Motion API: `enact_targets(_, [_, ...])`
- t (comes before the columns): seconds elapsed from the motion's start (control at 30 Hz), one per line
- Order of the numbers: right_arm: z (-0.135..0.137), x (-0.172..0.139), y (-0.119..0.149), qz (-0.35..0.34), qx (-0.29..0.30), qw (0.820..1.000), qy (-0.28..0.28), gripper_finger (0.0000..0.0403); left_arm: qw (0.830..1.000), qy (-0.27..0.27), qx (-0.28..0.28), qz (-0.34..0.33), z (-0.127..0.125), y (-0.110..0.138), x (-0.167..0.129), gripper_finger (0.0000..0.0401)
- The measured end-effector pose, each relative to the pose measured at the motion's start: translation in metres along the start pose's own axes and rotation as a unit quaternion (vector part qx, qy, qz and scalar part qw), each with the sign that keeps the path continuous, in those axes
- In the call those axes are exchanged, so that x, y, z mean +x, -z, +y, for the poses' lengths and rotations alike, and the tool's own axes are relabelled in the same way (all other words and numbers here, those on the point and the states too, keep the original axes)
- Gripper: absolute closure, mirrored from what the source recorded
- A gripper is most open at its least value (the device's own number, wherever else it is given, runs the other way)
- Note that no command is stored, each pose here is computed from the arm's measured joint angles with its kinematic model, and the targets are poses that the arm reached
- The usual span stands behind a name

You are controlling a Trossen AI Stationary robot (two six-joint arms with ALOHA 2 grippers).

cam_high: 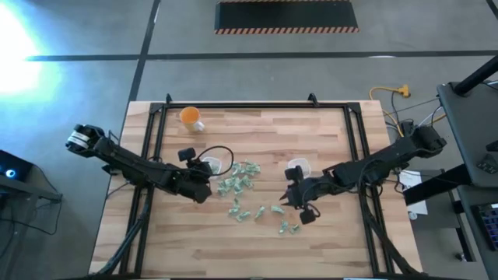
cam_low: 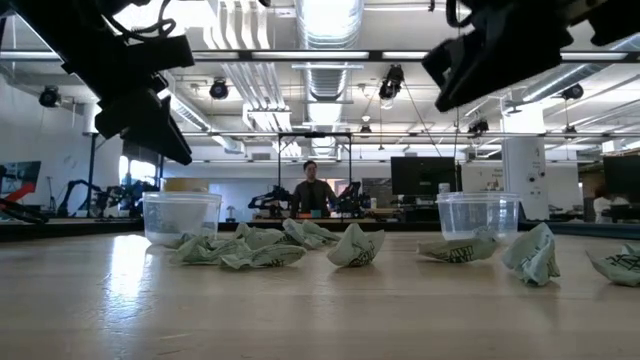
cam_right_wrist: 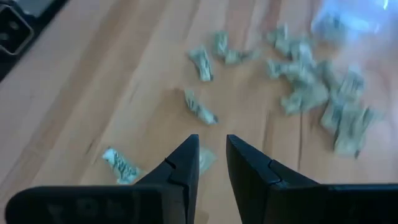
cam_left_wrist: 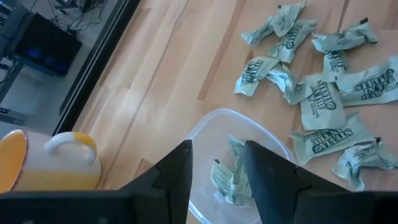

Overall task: Pick and place Stevia / Truvia into bins
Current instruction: Put the stevia packet into the right transparent container

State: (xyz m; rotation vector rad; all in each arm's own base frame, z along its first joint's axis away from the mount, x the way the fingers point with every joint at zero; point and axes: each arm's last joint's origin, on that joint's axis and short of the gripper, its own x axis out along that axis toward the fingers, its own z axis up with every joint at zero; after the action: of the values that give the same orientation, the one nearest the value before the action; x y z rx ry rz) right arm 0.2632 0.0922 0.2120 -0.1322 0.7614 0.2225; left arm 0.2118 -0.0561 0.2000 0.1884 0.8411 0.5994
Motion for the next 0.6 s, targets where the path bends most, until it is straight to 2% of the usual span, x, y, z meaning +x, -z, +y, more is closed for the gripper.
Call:
enact_targets(0.13, [0.004, 0.02, 0.008, 0.024, 0.043, 0.999, -0.011, 0.0334, 1.0, 0.0, 0.0, -0.001, 0.0, 0.0, 0.0, 0.0271])
enact_targets(0.37, [0.009, 0.058, 0.017, 0.069, 0.053, 0.996, -0.019, 0.0317, 1.0, -0.001, 0.002, -0.009, 0.0, -0.002, 0.0, 0.0271])
enact_targets(0.6, [0.011, 0.07, 0.014, 0.079, 0.05, 0.995, -0.017, 0.0296, 1.0, 0.004, 0.0, -0.009, -0.001, -0.002, 0.0, 0.0271])
